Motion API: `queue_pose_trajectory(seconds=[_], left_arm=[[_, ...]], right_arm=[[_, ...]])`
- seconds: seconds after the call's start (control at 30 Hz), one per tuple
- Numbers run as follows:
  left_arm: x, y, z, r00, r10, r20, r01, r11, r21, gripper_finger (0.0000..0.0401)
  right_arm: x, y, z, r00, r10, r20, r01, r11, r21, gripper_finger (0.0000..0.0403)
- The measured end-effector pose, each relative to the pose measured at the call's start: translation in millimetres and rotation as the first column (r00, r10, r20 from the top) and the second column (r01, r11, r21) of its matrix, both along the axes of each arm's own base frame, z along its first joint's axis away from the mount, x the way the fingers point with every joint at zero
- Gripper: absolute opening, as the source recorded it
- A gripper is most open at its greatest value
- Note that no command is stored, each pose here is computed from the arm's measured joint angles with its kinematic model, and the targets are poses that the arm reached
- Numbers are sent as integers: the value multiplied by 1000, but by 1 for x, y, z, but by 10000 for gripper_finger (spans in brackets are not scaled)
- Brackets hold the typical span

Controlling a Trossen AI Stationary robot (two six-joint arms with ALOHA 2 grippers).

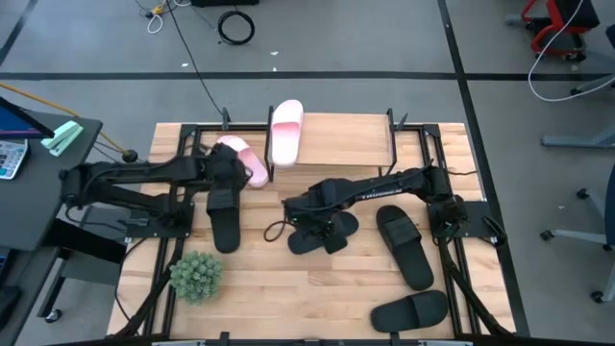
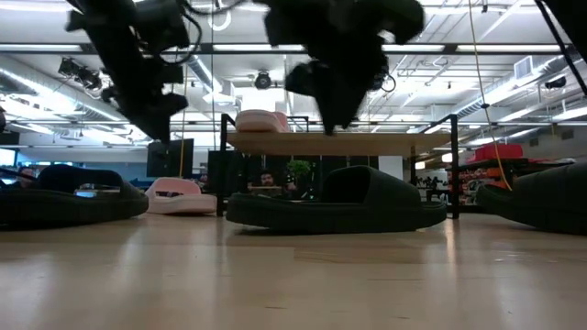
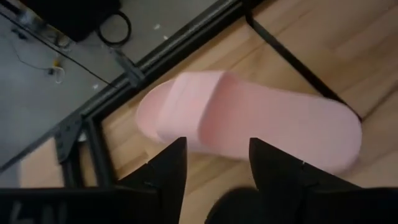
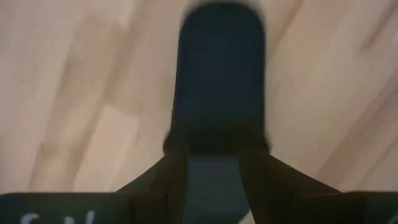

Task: Pick and place slides into the shelf
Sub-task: Put the pink slides on the shelf

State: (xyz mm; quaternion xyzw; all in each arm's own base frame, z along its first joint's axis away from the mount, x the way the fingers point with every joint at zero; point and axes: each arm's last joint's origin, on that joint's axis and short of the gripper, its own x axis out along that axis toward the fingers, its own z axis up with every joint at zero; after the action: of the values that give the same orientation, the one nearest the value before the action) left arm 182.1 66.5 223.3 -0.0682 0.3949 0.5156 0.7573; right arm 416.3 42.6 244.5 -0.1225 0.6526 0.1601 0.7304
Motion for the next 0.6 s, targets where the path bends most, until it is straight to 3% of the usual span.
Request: queue_pose_trajectory(seconds=[0.1, 0.23, 0.47, 0.6], left_arm=[[8, 21, -4, 999, -15, 39, 17, 998, -58, 190], [13, 44, -18, 1000, -3, -2, 3, 996, -93, 191], [26, 67, -51, 988, -72, -139, 48, 984, -170, 188], [34, 73, -55, 974, -72, -214, 44, 990, -134, 184]], right_arm=[[-14, -3, -11, 996, -19, -83, 17, 1000, -23, 146], [-28, -8, -25, 993, -29, -115, 26, 999, -25, 146], [-49, -16, -28, 999, -45, -22, 44, 999, -16, 146], [-60, -20, -16, 995, -54, 89, 54, 999, -3, 146]])
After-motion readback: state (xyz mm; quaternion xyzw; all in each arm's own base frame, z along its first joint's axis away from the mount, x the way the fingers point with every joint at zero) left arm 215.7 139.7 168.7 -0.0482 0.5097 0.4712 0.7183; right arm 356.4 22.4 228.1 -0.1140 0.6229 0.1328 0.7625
